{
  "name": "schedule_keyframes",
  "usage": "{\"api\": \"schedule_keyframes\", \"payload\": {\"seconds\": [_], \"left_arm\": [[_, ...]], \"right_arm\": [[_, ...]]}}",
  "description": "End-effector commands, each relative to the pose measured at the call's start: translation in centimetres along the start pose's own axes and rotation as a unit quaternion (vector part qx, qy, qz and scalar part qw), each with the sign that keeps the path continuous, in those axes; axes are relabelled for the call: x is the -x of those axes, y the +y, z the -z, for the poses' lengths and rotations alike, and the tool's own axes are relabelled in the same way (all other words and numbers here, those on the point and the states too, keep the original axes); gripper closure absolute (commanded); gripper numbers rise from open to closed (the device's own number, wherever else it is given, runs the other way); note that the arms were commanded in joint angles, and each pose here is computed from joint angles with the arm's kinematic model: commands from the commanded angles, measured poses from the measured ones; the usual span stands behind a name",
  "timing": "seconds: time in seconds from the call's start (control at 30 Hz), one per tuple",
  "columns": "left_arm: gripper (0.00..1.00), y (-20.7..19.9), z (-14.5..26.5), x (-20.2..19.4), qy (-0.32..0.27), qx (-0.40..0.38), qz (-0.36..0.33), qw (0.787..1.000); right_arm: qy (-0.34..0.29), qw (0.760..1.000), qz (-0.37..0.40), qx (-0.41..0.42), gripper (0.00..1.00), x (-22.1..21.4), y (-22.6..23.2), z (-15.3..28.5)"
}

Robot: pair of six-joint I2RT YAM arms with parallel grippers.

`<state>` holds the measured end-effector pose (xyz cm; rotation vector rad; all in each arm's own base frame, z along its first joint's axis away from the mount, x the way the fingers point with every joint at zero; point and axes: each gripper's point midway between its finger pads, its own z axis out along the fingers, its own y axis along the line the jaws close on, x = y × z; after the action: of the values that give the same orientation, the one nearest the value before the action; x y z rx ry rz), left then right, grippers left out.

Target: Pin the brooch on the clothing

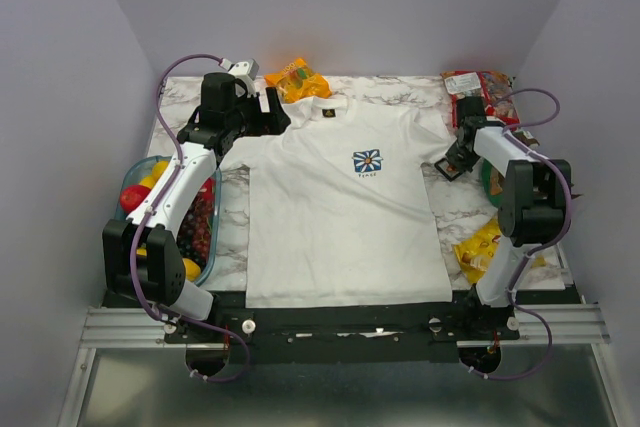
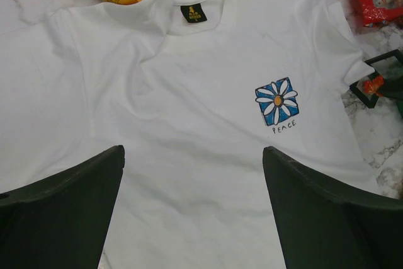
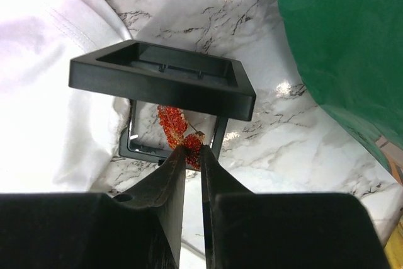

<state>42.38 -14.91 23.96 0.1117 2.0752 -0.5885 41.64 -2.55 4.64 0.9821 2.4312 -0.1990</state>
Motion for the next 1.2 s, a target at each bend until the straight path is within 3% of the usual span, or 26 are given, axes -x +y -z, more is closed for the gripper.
{"api": "schedule_keyframes", "payload": {"seconds": [0.0,0.43,0.67,1.17], "left_arm": [[0.01,-0.1,-0.1,0.4,-0.009,-0.009,0.001,1.0],[0.01,0.1,-0.1,0.4,-0.007,-0.009,0.003,1.0],[0.01,0.0,-0.1,0.5,-0.01,-0.011,0.004,1.0],[0.01,-2.2,0.5,1.1,-0.025,-0.068,-0.009,0.997]], "right_arm": [[-0.021,0.999,-0.024,0.018,0.79,0.6,0.2,0.3],[-0.035,0.996,-0.06,0.059,0.88,1.6,2.0,1.3],[-0.038,0.995,-0.059,0.065,0.99,1.9,2.4,1.8],[-0.071,0.994,-0.036,0.068,0.99,3.6,1.9,5.6]]}}
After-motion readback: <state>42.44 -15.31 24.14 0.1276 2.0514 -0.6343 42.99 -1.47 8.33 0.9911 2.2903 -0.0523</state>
